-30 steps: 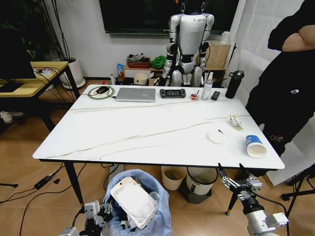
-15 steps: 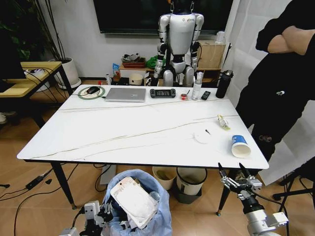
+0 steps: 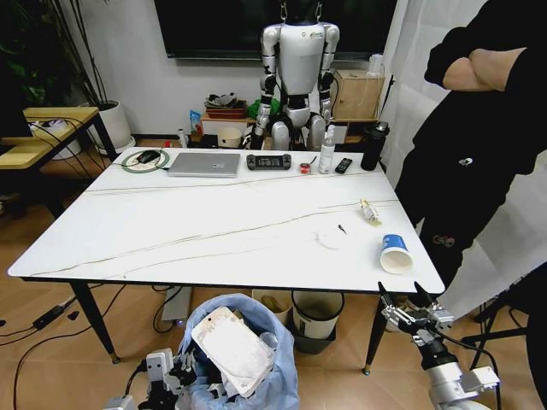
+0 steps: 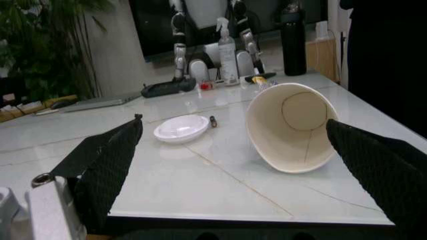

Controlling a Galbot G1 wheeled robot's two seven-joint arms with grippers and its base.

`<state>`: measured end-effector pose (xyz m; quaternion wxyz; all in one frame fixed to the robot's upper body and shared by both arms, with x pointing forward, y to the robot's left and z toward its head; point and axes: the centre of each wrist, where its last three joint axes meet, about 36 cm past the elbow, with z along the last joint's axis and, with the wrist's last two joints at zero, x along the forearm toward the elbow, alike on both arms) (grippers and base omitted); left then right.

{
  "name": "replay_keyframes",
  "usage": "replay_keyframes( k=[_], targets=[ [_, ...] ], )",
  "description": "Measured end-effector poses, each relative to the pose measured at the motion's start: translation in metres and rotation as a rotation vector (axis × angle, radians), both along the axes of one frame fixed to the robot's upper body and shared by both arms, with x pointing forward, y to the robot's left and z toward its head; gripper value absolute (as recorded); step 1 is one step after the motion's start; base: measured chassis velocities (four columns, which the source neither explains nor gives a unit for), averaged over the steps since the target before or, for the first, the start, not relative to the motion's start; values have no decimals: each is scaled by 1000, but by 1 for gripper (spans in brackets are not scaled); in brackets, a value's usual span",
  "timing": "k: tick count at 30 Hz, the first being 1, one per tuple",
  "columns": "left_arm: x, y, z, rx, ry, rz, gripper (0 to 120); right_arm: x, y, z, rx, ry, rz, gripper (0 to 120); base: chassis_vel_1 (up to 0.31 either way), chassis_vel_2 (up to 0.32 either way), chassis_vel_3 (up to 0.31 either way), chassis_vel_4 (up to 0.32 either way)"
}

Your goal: Pick up the trash bin and place the trash from the table into it.

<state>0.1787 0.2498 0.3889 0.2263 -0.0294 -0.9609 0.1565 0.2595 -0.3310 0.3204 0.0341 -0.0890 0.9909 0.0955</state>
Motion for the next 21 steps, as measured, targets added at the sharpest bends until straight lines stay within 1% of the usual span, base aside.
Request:
replay_keyframes(
  k=[6,8,10,12,14,18,21],
  targets=[
    [-1,2,2,1,0,12,0,23,36,21,28,38,-67,100,0,0,0,0],
    [-1,3,3,1,-1,15,0,27,40,26,31,50,-73,100,0,0,0,0],
    [-2,4,6,4,-4,22,0,43,48,37,27,88,-97,100,0,0,0,0],
    [-3,4,8,5,-7,29,0,58,51,45,11,125,-117,100,0,0,0,0],
    [-3,4,8,6,-7,32,0,64,52,47,3,144,-125,100,0,0,0,0],
    [-4,5,13,15,-15,43,0,95,45,55,-49,239,-137,100,0,0,0,0],
    [-3,5,16,19,-20,49,0,107,41,57,-75,264,-134,100,0,0,0,0]
  ],
)
